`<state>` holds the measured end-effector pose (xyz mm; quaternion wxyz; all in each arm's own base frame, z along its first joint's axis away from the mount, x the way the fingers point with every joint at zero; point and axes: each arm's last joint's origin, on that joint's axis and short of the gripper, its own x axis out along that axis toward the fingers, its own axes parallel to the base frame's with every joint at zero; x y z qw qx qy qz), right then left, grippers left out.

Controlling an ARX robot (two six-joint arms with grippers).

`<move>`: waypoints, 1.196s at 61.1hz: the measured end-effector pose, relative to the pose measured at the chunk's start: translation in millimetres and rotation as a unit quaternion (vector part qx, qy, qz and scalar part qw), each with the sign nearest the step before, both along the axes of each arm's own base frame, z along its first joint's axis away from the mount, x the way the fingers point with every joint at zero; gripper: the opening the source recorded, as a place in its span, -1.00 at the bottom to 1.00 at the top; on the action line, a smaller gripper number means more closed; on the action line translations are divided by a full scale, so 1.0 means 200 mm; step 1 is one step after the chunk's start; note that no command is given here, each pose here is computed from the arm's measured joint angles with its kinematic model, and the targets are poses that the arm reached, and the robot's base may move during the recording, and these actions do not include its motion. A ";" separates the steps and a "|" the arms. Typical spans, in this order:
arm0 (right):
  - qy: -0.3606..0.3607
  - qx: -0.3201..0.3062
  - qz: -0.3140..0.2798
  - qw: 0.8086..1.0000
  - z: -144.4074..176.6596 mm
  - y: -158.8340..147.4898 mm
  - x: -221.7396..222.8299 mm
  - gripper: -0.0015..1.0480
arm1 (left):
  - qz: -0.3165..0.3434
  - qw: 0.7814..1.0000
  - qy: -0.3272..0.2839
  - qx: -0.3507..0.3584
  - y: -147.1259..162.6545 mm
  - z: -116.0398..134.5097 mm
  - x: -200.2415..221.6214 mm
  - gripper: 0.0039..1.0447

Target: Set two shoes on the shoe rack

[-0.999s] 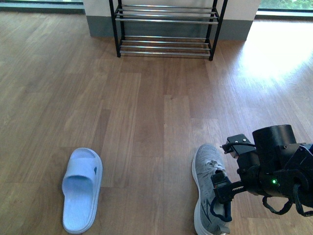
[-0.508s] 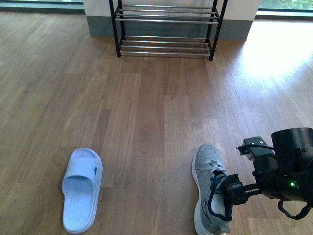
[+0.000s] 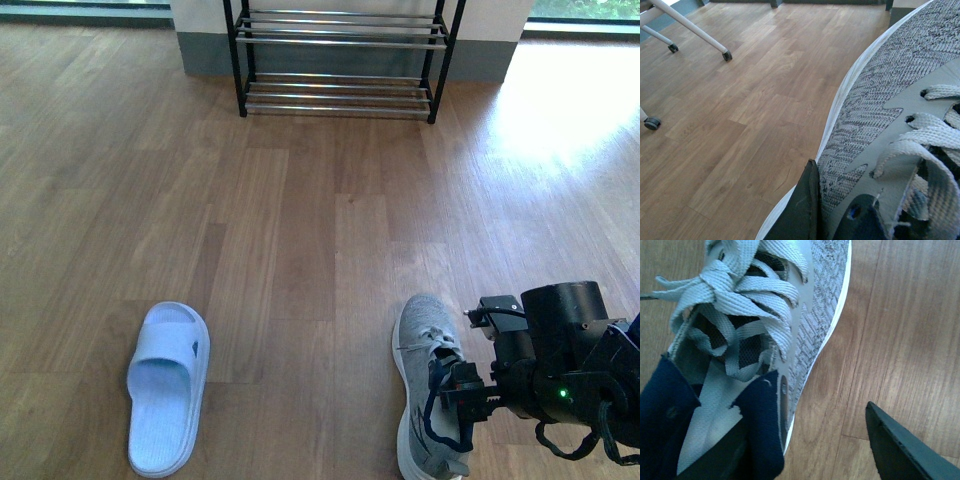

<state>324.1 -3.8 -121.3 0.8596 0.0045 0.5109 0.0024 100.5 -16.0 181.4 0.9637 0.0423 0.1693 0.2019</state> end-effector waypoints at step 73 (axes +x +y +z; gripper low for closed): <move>-0.300 -0.076 0.101 0.946 1.40 -0.22 -0.72 -0.97 | 0.000 1.000 0.000 0.000 0.00 0.00 0.00 -0.98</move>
